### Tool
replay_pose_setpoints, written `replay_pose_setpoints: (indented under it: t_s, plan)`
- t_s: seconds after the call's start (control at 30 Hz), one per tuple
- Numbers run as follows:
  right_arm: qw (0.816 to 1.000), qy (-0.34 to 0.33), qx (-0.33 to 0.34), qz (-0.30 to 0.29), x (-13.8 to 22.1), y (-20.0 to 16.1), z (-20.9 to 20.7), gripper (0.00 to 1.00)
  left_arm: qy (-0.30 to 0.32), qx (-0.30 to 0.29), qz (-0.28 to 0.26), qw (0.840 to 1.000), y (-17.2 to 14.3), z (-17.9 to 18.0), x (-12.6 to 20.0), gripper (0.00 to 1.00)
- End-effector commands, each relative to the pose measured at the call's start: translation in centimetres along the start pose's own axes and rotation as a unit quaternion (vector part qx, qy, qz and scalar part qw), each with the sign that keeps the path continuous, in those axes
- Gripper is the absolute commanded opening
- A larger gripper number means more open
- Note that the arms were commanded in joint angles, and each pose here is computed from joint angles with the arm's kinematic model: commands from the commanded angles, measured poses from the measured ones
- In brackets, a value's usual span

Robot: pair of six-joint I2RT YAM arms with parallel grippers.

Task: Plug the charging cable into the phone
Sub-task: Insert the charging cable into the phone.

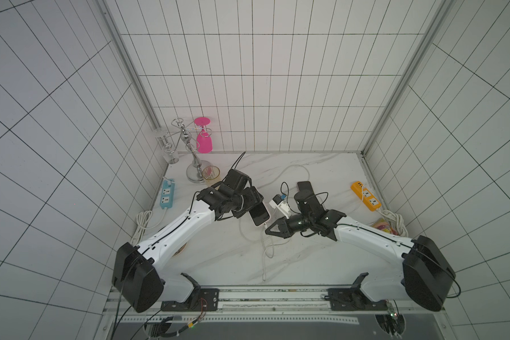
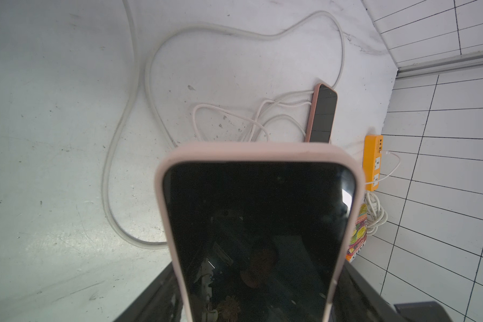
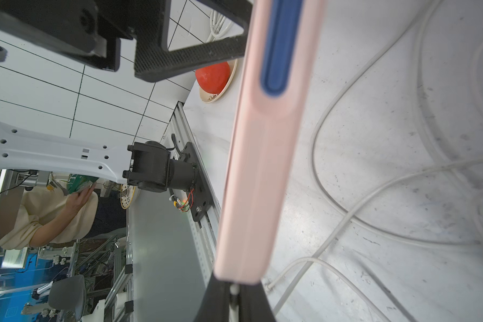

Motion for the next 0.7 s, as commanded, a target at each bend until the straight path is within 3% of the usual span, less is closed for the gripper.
replay_pose_setpoints:
  t_s: [0.0,0.67]
  plan:
    - [1.0,0.013,0.01,-0.016,0.3,1.6,0.9,0.0,-0.041,-0.017,-0.013,0.999,0.3,-1.6,0.9,0.0]
    - [0.999,0.019,-0.002,-0.03,0.7,2.8,0.6,0.0,-0.047,-0.026,-0.002,0.999,-0.6,-1.2,0.6,0.0]
Point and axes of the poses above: each gripper's point midway between its finger pads, its own x axis back along the fingers, its own z axis along the line the jaws close on, y = z × x, the point moved 4 cm from there along x, back along the fingers, and after that the axes turned 7 degrees about -x, right-handed, at the moved point
